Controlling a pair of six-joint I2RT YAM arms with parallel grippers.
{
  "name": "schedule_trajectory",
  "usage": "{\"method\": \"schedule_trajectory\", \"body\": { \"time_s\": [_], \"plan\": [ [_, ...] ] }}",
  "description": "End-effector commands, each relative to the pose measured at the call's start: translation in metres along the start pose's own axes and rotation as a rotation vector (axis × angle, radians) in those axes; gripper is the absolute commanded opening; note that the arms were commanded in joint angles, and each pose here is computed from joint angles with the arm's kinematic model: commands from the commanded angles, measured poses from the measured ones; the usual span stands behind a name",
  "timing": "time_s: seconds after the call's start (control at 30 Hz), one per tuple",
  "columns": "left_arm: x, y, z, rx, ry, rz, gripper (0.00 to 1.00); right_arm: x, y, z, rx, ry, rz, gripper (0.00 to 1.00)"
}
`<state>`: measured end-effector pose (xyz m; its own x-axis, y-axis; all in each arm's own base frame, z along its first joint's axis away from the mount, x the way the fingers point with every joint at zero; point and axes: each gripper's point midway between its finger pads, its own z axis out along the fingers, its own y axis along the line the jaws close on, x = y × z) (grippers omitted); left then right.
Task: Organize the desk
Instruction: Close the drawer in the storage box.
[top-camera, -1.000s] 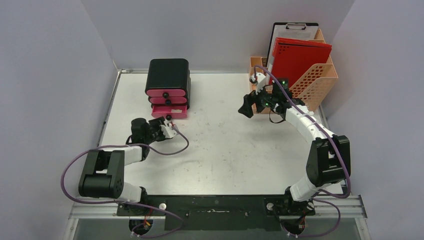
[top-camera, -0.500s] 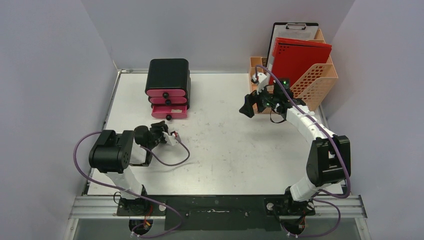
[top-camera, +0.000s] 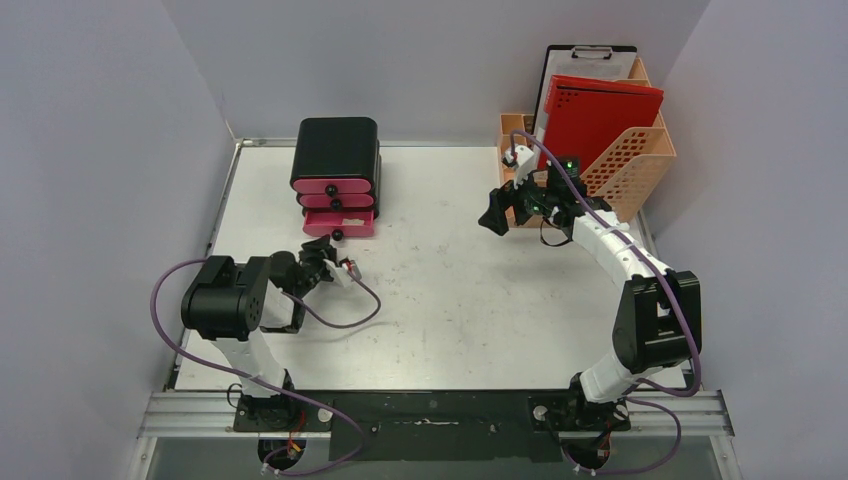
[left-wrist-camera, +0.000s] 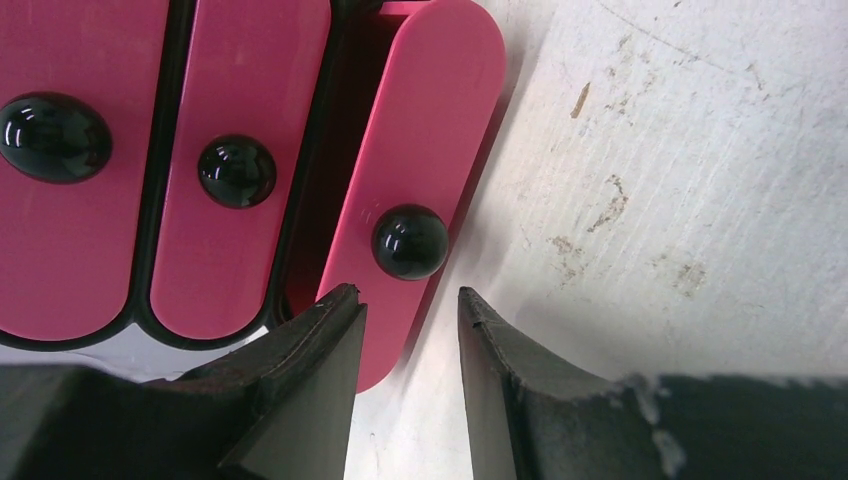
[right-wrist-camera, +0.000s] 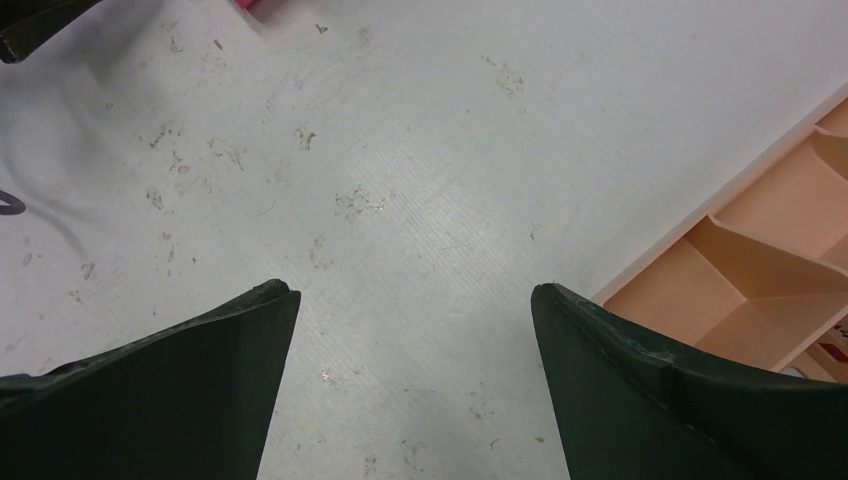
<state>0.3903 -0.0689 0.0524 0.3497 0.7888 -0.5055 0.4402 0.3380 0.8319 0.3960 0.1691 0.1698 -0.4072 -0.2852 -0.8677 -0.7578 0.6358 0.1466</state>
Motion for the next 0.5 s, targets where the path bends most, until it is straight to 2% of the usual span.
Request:
{"method": "schedule_trajectory", "body": {
  "time_s": [0.0, 0.47],
  "plan": [
    [-0.01, 0.012, 0.009, -0.023, -0.052, -0.006, 0.38, -0.02, 0.0, -0.008, 0.005, -0.063, -0.05, 0.9],
    [-0.003, 0.037, 0.027, -0.1, -0.025, -0.051, 0.36, -0.02, -0.001, -0.007, 0.006, -0.062, -0.049, 0.9]
  ]
}}
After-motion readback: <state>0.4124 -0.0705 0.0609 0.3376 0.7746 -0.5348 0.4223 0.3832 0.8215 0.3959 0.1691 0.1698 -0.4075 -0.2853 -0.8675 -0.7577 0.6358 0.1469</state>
